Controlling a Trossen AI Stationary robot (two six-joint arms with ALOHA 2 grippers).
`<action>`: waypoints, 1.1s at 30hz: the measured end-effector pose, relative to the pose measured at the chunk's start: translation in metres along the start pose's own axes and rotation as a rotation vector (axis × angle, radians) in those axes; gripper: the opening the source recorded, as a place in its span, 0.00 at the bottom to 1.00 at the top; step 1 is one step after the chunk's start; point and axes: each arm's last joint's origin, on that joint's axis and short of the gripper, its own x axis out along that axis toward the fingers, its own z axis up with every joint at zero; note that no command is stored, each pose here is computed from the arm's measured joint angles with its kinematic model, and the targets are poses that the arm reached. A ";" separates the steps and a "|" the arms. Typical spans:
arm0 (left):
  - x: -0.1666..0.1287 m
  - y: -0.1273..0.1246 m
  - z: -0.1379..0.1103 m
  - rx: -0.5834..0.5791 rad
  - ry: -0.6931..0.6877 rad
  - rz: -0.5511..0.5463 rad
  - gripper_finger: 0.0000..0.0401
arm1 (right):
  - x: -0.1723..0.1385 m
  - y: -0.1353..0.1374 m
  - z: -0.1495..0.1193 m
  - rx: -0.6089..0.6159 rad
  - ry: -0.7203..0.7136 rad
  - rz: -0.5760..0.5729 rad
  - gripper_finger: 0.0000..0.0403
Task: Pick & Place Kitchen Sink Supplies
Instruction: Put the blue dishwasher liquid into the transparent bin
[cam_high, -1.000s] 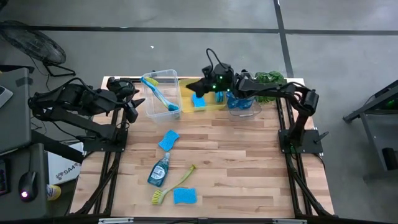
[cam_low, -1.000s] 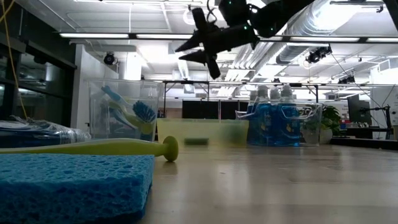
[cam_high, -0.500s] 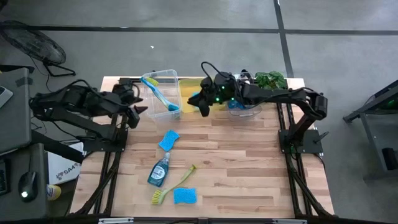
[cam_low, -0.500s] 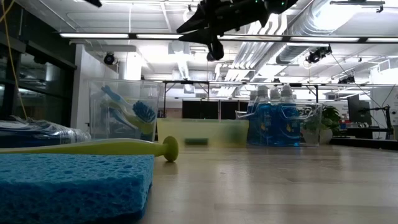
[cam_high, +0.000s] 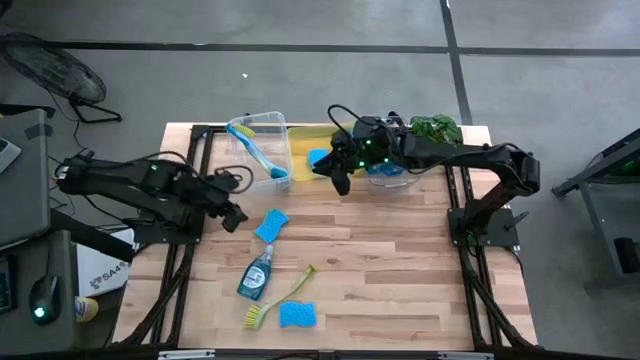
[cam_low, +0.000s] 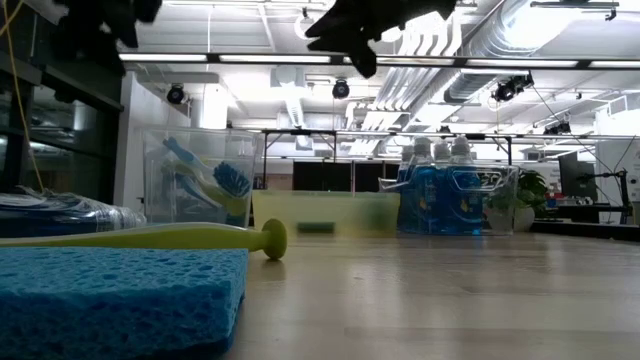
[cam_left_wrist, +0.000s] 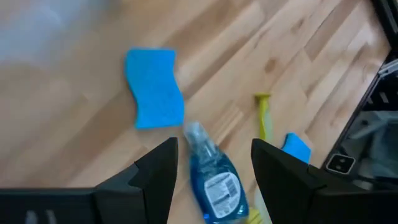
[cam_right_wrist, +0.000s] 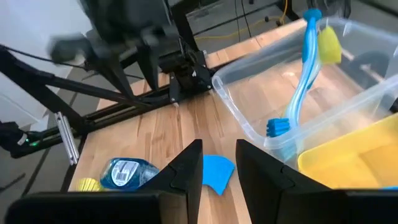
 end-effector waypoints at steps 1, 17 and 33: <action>0.008 0.001 -0.002 -0.021 0.018 -0.011 0.50 | -0.004 0.002 0.001 -0.015 -0.004 0.001 0.22; 0.066 -0.004 -0.030 -0.204 0.200 -0.045 0.50 | -0.069 0.027 0.000 -0.152 0.123 -0.090 0.22; 0.114 -0.030 -0.067 -0.276 0.323 0.090 0.50 | -0.088 0.036 -0.008 -0.248 0.197 -0.191 0.22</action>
